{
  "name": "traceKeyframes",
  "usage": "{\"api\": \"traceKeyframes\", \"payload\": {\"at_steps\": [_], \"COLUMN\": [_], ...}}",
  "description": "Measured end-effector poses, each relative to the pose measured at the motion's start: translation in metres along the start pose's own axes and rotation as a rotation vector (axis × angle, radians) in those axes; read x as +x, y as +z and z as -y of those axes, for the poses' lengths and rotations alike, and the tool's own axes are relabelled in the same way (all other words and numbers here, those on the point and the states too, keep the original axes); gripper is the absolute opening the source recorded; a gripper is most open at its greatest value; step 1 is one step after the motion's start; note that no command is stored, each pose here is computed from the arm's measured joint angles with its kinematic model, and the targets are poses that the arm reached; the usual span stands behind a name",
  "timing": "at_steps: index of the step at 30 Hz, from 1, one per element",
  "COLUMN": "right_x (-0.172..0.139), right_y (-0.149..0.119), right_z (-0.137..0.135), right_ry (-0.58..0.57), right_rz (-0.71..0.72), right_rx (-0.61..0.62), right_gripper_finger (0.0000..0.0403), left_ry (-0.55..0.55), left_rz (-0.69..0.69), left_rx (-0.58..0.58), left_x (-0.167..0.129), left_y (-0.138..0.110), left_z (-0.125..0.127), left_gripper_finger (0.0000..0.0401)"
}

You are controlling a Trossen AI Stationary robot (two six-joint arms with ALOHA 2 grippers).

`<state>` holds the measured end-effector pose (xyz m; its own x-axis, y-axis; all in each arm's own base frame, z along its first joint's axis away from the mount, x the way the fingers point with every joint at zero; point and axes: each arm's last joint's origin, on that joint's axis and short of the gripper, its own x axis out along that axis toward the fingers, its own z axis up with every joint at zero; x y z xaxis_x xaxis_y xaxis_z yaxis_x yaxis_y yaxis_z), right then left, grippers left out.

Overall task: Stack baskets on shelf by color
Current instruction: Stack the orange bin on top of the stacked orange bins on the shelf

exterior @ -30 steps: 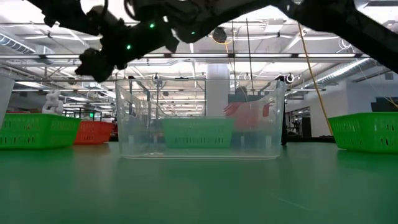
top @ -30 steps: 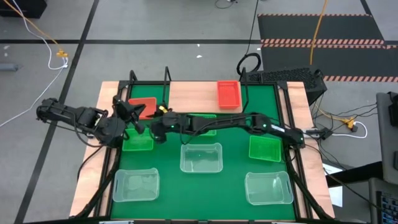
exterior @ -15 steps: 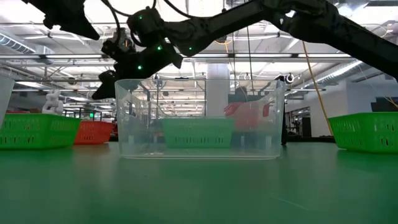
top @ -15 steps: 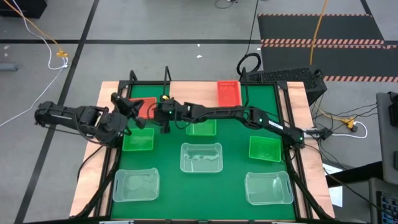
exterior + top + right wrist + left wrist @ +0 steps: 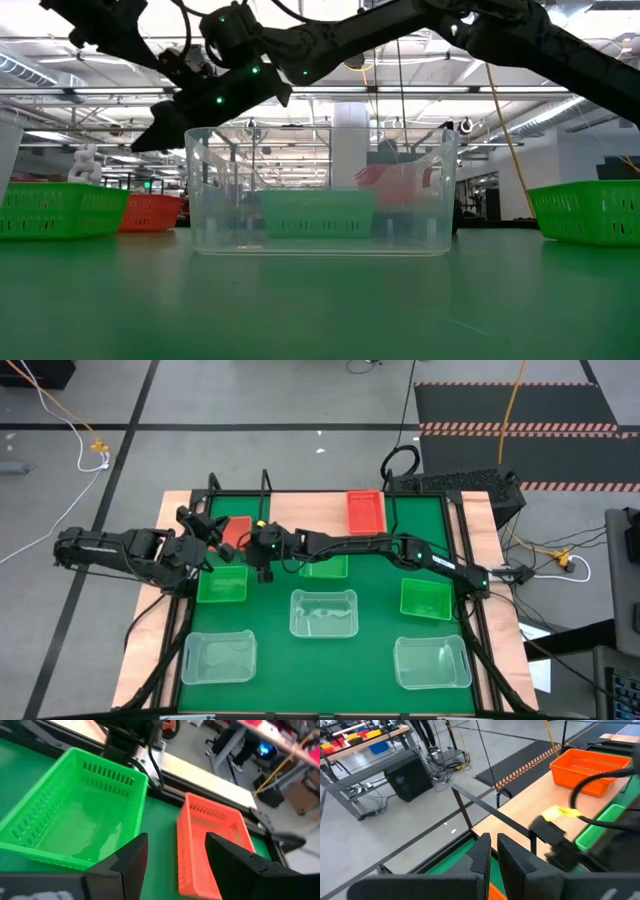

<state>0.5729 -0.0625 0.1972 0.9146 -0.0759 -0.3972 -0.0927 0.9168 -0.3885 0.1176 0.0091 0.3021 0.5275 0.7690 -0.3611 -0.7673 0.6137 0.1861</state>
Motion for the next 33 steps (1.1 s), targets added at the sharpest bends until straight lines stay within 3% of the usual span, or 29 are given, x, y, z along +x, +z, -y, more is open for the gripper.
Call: {"api": "traceKeyframes", "payload": {"at_steps": [2, 6, 9, 16, 20, 26, 30, 33], "right_x": [0.0, -0.012, -0.031, -0.068, -0.124, -0.227, -0.292, -0.316], "right_y": [0.003, 0.021, 0.037, 0.033, 0.039, 0.005, -0.01, -0.029], "right_z": [-0.002, 0.006, 0.023, 0.039, 0.051, 0.054, 0.041, 0.02], "right_ry": [-0.011, -0.15, -0.178, -0.013, -0.008, -0.083, -0.155, -0.141], "right_rz": [0.01, 0.001, 0.015, -0.027, 0.034, 0.17, 0.356, 0.41], "right_rx": [-0.055, -0.152, -0.138, -0.071, -0.05, 0.108, 0.228, 0.304], "right_gripper_finger": [0.0192, 0.0192, 0.0192, 0.0192, 0.0192, 0.0192, 0.0192, 0.0192], "left_ry": [-0.018, -0.092, -0.12, -0.107, -0.085, -0.073, 0.016, 0.036], "left_rz": [-0.013, -0.048, -0.067, -0.095, -0.165, -0.366, -0.423, -0.464], "left_rx": [0.0, -0.016, -0.033, -0.025, -0.025, -0.119, -0.169, -0.196], "left_x": [0.0, 0.0, 0.0, 0.004, 0.017, 0.041, 0.055, 0.068], "left_y": [0.0, -0.001, -0.002, -0.007, -0.026, -0.067, -0.075, -0.074], "left_z": [0.0, 0.002, 0.003, 0.006, 0.017, 0.027, 0.024, 0.022], "left_gripper_finger": [0.0037, 0.0037, 0.0037, 0.0037, 0.0037, 0.0043, 0.0081, 0.0124]}}
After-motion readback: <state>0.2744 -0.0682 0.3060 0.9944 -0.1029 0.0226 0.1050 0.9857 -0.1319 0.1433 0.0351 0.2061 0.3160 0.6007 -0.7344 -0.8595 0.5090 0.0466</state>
